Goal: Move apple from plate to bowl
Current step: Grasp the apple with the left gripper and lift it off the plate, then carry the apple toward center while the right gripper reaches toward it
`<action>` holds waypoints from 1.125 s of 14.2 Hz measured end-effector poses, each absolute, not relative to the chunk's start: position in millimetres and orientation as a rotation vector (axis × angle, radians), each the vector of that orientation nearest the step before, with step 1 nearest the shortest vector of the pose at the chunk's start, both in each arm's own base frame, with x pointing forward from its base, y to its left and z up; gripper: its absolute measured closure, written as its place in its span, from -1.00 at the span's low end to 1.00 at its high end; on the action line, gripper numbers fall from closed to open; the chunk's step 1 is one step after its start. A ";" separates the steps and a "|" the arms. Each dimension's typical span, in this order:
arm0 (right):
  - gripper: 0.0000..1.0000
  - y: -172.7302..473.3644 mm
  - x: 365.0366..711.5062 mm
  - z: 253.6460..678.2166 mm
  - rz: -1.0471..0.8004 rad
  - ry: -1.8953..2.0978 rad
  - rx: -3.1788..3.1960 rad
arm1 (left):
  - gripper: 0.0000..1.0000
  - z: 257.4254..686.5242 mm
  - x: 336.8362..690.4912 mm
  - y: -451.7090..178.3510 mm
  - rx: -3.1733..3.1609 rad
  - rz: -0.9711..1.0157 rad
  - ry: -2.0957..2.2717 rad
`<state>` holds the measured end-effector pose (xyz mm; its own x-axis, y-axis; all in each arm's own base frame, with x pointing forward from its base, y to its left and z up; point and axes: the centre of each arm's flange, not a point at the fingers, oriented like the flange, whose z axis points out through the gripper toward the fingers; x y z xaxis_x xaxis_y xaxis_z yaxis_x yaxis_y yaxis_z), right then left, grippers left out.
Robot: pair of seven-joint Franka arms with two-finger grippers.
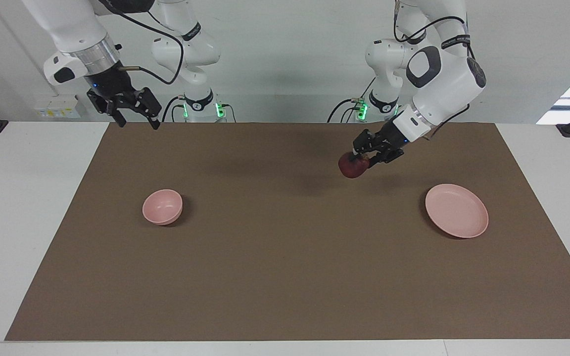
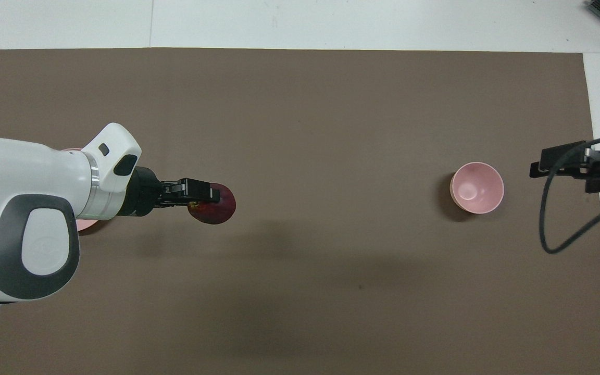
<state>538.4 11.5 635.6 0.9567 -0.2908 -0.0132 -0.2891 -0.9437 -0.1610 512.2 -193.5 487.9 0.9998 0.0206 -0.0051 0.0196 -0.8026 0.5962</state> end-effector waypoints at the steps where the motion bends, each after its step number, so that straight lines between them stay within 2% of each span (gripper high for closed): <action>1: -1.00 23.5 540.7 631.2 0.006 0.524 -2.892 | -0.35 490.7 512.0 -200.3 2.452 0.007 0.057; 10: -1.00 103.3 580.3 601.4 0.166 1.180 -2.359 | -0.35 511.8 501.9 -269.1 2.166 0.159 0.302; 16: -1.00 162.4 585.5 593.5 0.308 1.350 -2.133 | -0.35 519.7 486.4 -301.6 2.068 0.280 0.423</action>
